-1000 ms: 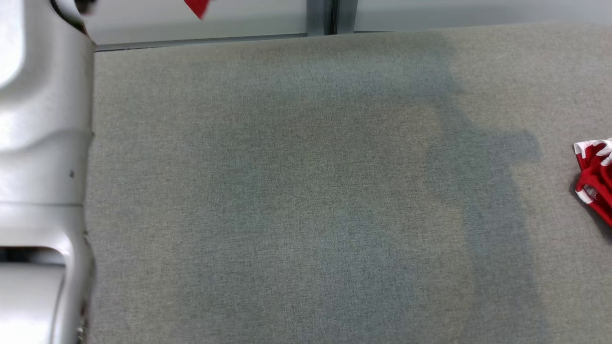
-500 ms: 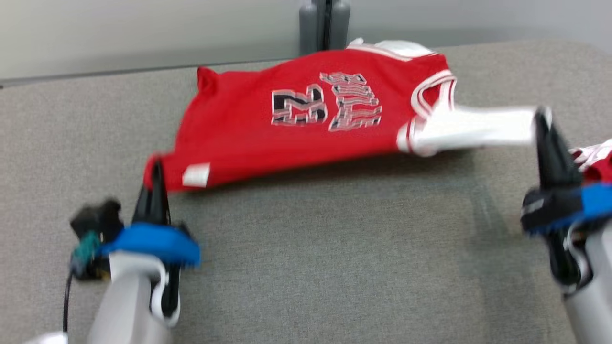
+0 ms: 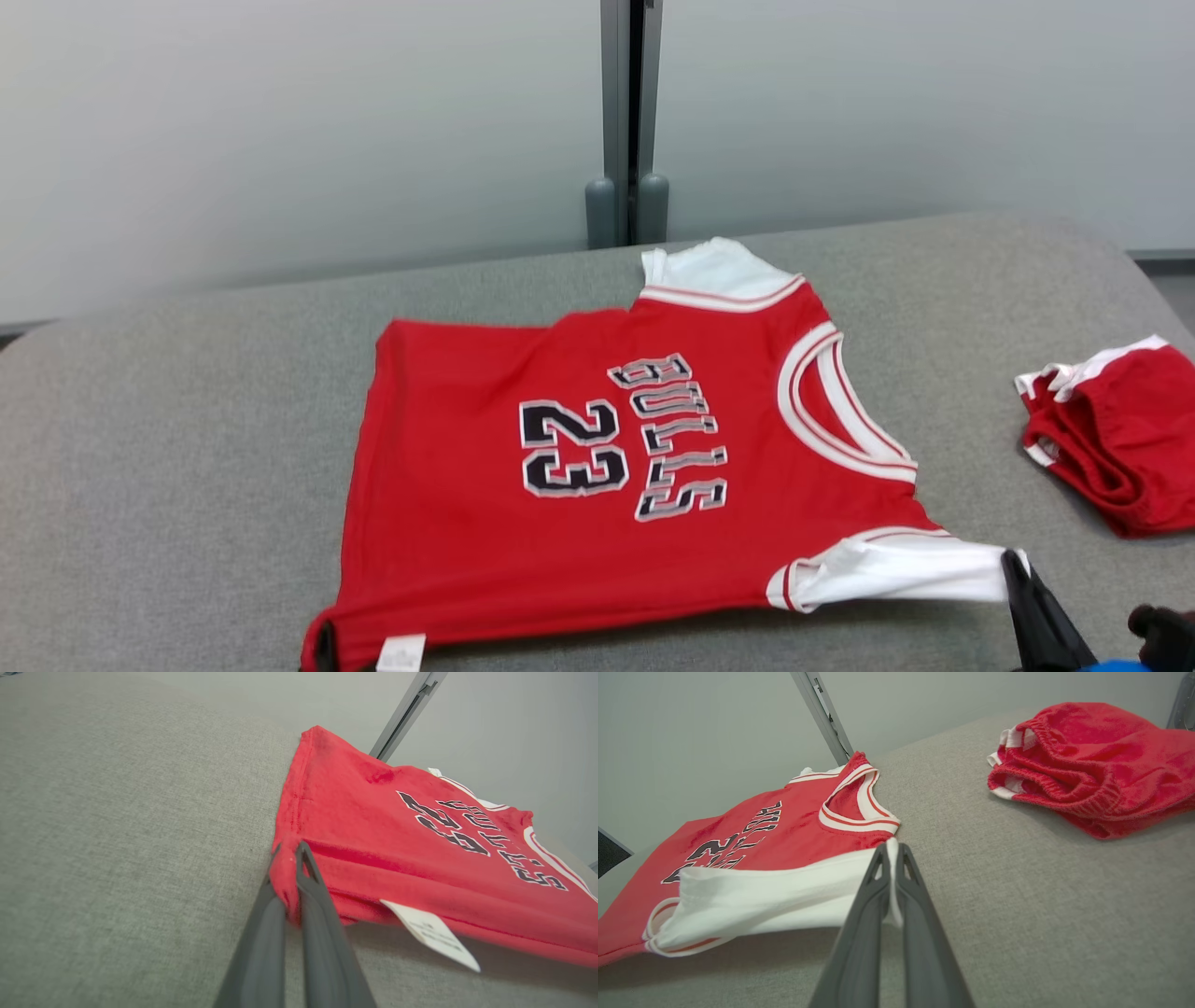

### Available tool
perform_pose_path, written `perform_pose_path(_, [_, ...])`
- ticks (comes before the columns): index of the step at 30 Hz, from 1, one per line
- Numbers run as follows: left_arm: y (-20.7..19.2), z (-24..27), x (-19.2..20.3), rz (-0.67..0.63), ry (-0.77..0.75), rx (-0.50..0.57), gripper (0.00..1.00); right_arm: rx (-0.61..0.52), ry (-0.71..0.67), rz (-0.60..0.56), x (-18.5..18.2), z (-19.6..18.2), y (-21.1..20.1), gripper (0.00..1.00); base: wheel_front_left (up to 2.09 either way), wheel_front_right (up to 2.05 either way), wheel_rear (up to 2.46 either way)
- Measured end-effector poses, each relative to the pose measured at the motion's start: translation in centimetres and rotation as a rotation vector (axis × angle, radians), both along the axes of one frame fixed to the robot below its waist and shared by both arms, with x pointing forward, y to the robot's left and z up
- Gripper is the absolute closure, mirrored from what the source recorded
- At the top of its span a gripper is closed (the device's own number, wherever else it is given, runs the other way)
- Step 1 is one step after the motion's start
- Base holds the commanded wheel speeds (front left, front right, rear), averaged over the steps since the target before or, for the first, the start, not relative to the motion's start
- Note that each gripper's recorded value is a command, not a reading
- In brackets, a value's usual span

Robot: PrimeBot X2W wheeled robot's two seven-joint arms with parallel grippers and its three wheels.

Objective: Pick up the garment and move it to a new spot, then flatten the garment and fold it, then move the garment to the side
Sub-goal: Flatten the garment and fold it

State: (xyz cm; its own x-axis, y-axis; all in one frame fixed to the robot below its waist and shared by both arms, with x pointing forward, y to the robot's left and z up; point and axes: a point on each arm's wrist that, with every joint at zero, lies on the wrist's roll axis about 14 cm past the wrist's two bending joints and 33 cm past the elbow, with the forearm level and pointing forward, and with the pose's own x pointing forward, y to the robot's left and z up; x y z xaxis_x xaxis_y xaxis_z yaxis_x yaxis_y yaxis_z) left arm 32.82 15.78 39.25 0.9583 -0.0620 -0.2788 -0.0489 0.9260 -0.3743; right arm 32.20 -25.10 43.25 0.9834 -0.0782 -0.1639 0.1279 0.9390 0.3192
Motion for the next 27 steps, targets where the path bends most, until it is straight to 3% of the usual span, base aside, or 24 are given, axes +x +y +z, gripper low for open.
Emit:
perform_pose_path(7, [0.0,0.1,-3.0,0.003,-0.002,-0.009,1.00,0.032,0.004,-0.014,-3.0,-0.6,0.8,1.00,0.00,0.00,0.00])
perform_pose_path(12, [-0.3,1.4,-2.3,-0.011,-0.046,0.004,1.00,0.008,-0.022,-0.014,-2.4,0.3,0.7,1.00,0.00,0.00,0.00])
perform_pose_path(27, [-3.5,0.6,6.6,-0.107,-0.026,0.070,1.00,-0.085,-0.033,0.066,7.4,1.6,1.0,1.00,0.00,0.00,0.00])
